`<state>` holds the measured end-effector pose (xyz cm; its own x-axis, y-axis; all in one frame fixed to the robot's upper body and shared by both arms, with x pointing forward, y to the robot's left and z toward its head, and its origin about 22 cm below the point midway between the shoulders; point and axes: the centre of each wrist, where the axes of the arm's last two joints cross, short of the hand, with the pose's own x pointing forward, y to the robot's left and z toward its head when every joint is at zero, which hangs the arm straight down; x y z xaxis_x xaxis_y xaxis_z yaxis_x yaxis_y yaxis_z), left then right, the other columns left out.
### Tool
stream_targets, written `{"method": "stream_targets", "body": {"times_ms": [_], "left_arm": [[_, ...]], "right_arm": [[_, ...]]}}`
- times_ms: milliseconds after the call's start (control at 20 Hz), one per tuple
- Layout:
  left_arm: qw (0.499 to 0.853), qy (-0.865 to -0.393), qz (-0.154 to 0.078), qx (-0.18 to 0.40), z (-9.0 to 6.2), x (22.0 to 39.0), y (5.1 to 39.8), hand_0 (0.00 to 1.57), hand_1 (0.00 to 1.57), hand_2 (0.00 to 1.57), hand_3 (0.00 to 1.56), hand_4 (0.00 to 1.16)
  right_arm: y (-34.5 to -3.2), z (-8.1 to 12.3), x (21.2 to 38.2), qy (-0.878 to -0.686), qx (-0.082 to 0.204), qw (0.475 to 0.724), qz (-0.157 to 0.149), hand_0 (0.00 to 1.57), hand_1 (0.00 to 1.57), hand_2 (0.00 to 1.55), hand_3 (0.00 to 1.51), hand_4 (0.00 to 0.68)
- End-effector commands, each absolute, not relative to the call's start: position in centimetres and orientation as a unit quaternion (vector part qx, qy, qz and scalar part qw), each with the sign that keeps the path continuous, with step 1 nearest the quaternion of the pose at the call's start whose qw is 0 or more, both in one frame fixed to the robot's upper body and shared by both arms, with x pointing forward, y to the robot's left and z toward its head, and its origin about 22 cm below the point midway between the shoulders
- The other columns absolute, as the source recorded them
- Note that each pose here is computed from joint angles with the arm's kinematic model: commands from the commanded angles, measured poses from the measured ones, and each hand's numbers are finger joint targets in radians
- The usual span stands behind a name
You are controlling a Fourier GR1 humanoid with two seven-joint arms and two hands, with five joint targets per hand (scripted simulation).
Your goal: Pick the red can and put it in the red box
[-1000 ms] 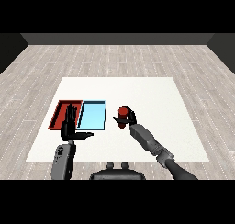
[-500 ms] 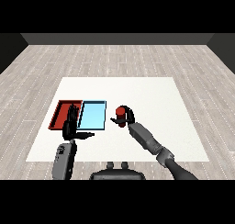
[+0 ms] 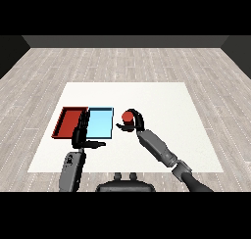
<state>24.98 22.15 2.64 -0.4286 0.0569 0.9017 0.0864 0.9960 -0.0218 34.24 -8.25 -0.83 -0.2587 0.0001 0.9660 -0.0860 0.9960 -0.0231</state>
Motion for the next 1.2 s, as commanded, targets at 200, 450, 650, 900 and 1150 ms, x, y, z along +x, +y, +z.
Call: {"method": "stream_targets", "body": {"times_ms": [200,450,650,900,1150], "left_arm": [[0.564,-0.823,-0.026,-0.065,2.4,26.8,18.4,0.00,0.00,0.00,0.00,0.00],[0.576,-0.813,-0.036,-0.076,2.2,25.3,16.9,0.00,0.00,0.00,0.00,0.00],[0.581,-0.809,-0.035,-0.085,1.6,25.9,14.8,0.00,0.00,0.00,0.00,0.00],[0.596,-0.795,-0.051,-0.103,0.2,26.3,14.5,0.00,0.00,0.00,0.00,0.00],[0.611,-0.781,-0.049,-0.118,-0.2,28.0,13.4,0.00,0.00,0.00,0.00,0.00]], "right_arm": [[-9.3,2.9,32.5,-0.816,0.042,0.576,0.030,1.44,1.44,1.43,1.39,0.651],[-11.4,1.6,30.0,-0.814,0.039,0.579,0.030,1.44,1.44,1.43,1.39,0.651],[-11.1,5.1,29.5,-0.823,0.054,0.565,0.018,1.45,1.45,1.43,1.38,0.653],[-8.4,4.3,30.2,-0.812,0.067,0.580,0.013,1.46,1.46,1.44,1.39,0.651],[-9.6,2.7,28.9,-0.822,0.075,0.565,0.005,1.46,1.46,1.44,1.39,0.639]]}}
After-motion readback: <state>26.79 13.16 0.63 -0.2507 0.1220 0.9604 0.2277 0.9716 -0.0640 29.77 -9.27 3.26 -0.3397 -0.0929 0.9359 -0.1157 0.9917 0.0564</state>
